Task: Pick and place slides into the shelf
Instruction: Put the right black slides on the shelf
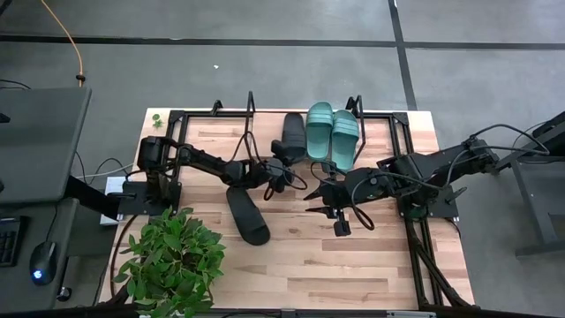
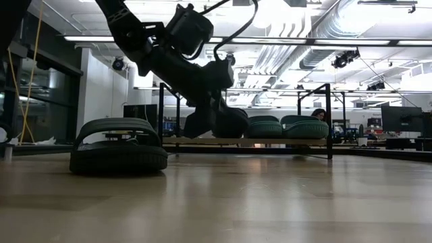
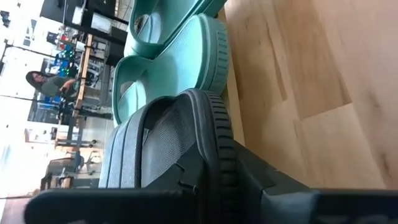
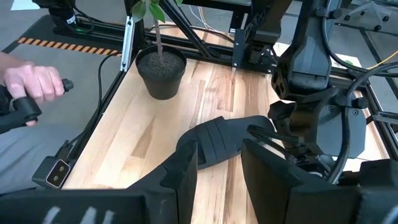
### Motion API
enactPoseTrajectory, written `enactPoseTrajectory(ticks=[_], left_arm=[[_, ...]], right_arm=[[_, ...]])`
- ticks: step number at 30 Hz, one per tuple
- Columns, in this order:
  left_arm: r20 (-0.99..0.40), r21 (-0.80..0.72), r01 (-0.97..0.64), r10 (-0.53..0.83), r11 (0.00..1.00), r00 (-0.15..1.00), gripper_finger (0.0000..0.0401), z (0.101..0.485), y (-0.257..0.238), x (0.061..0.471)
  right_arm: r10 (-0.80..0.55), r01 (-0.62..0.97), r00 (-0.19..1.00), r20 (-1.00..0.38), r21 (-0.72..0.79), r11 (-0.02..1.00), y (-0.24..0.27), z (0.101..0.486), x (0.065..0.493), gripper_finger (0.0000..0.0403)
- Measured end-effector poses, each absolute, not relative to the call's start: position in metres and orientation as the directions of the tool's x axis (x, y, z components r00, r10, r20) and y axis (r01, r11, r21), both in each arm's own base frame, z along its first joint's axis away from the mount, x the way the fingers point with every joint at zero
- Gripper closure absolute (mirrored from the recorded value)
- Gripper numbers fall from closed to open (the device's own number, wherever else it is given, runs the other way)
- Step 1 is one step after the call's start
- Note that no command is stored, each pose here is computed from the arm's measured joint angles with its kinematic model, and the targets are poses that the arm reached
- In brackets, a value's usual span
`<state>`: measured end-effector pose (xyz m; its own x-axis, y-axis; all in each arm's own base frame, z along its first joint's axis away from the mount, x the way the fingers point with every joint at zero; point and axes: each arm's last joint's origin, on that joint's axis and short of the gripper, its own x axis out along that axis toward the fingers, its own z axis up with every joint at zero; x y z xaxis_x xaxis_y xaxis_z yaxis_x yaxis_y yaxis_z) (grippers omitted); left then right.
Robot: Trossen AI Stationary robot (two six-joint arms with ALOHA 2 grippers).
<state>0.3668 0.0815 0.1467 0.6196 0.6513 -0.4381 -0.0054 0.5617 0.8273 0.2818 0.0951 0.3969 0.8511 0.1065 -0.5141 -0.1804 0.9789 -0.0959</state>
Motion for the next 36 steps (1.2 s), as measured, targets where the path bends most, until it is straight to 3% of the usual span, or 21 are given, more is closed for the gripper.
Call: enactPoseTrajectory(ticks=[17, 36], left_arm=[[-0.465, 0.791, 0.017, 0.584, 0.611, 0.666, 0.0323, 0.1455, 0.0791, 0.368], [-0.492, 0.78, 0.031, 0.583, 0.625, 0.646, 0.0122, 0.1425, 0.0789, 0.366]], right_arm=[[0.108, -0.18, 0.855, -0.508, -0.094, 0.979, 0.0952, 0.3975, 0.2822, 0.0285], [0.125, -0.196, 0.846, -0.518, -0.085, 0.977, 0.0969, 0.3942, 0.2853, 0.0285]])
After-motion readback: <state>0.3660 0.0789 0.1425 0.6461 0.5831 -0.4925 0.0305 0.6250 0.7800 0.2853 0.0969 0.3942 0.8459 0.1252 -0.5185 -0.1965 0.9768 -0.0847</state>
